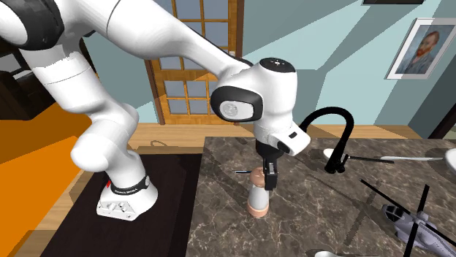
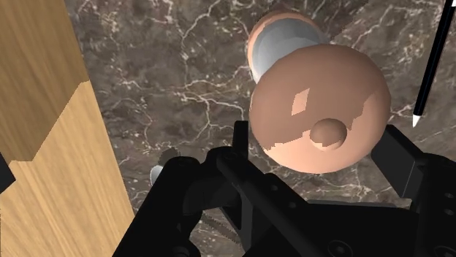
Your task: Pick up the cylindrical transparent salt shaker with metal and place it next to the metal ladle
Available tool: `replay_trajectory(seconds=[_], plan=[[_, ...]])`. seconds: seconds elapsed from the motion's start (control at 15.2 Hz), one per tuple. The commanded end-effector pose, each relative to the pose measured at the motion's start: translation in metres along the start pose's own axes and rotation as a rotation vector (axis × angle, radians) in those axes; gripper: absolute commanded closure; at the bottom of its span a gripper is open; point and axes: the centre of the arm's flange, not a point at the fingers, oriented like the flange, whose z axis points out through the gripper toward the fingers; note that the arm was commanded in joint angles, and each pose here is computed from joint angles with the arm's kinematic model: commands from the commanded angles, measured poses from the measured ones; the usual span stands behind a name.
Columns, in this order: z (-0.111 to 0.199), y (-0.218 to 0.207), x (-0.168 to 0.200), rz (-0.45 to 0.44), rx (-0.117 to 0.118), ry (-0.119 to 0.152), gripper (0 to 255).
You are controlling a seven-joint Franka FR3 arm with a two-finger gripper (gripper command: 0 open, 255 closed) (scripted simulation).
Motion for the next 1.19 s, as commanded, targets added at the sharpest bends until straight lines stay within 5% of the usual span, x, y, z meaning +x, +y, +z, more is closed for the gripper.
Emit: replay_trajectory(seconds=[0.0,1.12], plan=[[-0.008,0.0,0.0,0.0,0.0,-0.001,255],[-0.097,-0.001,0.006,0.0,0.0,-0.001,255]])
